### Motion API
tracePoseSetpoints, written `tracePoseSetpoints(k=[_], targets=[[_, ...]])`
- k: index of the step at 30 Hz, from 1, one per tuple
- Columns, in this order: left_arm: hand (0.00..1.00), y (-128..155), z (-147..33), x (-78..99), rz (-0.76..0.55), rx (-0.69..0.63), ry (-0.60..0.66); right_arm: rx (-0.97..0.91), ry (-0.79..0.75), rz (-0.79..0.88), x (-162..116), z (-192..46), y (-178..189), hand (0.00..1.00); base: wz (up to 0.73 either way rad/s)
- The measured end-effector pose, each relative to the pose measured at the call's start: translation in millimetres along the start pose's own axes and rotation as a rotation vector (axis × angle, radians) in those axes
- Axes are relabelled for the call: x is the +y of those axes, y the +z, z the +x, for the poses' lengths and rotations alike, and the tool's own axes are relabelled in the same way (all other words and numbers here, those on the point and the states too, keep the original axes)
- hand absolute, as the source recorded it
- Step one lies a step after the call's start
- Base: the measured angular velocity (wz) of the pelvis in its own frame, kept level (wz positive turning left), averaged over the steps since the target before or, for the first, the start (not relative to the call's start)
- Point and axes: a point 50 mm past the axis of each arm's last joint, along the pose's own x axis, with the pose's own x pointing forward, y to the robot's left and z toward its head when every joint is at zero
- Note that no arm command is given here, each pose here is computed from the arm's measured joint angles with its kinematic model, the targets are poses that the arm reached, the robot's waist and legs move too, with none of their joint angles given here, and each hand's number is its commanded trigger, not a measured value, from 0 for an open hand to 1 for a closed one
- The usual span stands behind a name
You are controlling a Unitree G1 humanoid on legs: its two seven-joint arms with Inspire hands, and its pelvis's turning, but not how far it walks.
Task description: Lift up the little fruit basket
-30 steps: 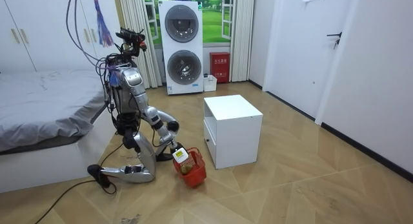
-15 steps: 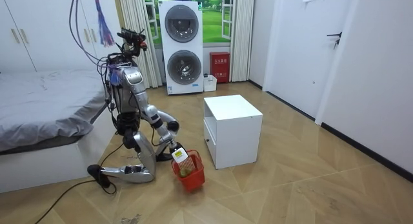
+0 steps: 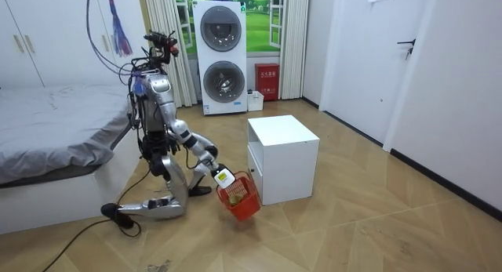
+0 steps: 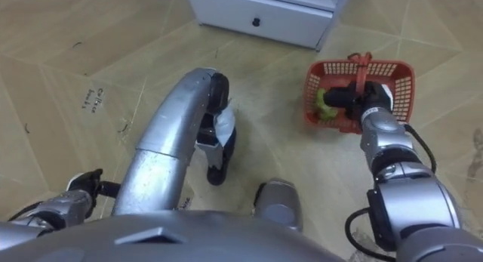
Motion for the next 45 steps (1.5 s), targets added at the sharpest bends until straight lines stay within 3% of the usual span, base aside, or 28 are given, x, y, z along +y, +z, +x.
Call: tracePoseSetpoints(k=[3,7,13,17,22,30,33,40,45], targets=[[0.00,-24.9,-3.2,-7.0,-0.046,0.071,-0.011,-0.058,0.021,0.002,5.4,-1.4,12.0,1.00,-0.67],[0.00,-45.4,-7.4,2.1,-0.069,0.104,0.058,-0.136,0.031,-0.049,11.1,-9.0,15.6,1.00,-0.49],[0.00,-38.2,-8.0,1.3,-0.050,0.024,0.125,-0.167,0.033,-0.076,13.5,-21.0,1.4,1.00,-0.28],[0.00,-28.7,-8.5,-10.4,-0.086,-0.035,0.109,-0.248,0.070,-0.075,19.9,-33.1,7.6,1.00,-0.08],[0.00,-53.5,-13.9,2.2,-0.141,0.002,0.132,-0.464,0.123,-0.087,30.5,-53.3,49.5,1.00,0.05],[0.00,-60.6,-15.3,-9.4,-0.089,0.044,0.104,-0.641,0.142,-0.086,31.9,-78.1,78.1,1.00,0.08],[0.00,-64.1,-15.8,-5.7,-0.084,0.057,0.117,-0.711,0.178,-0.104,37.9,-89.6,90.3,1.00,-0.02],[0.00,-72.4,-17.3,-7.7,-0.065,0.108,0.102,-0.738,0.252,-0.123,45.5,-97.5,97.0,1.00,0.06],[0.00,-81.7,-19.7,-9.6,0.021,0.138,0.083,-0.712,0.282,-0.146,48.7,-96.1,96.2,1.00,0.05]])
